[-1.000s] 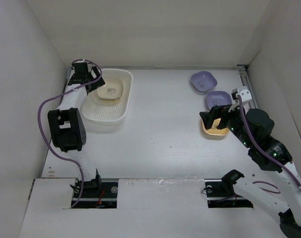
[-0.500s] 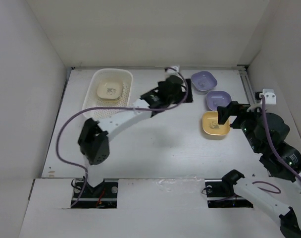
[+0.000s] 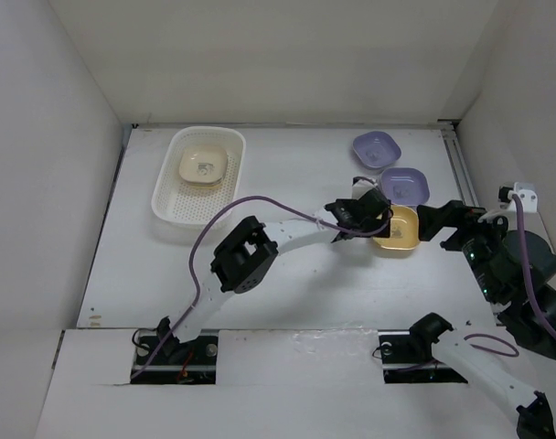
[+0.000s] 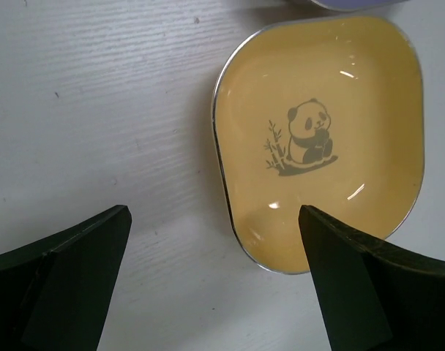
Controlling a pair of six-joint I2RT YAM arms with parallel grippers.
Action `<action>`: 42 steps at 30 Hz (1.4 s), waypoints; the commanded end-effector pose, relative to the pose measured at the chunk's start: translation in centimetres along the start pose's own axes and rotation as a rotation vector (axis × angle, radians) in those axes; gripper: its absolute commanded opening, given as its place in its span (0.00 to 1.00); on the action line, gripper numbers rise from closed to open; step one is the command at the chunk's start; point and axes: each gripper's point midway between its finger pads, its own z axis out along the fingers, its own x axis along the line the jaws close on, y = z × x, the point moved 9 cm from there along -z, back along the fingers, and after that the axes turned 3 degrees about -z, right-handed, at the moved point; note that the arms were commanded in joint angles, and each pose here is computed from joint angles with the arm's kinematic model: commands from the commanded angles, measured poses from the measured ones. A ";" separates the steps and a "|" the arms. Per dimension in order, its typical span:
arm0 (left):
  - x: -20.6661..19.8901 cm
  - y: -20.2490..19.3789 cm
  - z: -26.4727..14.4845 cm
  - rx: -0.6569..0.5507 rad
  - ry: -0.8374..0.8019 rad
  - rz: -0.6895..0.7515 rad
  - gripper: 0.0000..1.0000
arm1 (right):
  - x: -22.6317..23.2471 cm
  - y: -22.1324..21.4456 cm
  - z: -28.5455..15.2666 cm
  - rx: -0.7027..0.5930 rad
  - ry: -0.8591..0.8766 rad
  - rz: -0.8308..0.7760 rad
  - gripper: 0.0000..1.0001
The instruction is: Place the plates into the plastic bin on the countertop
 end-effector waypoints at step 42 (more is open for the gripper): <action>40.0 25.3 -22.8 -0.680 0.394 -0.992 0.00 | 2.9 -1.9 4.0 0.030 0.152 -0.050 1.00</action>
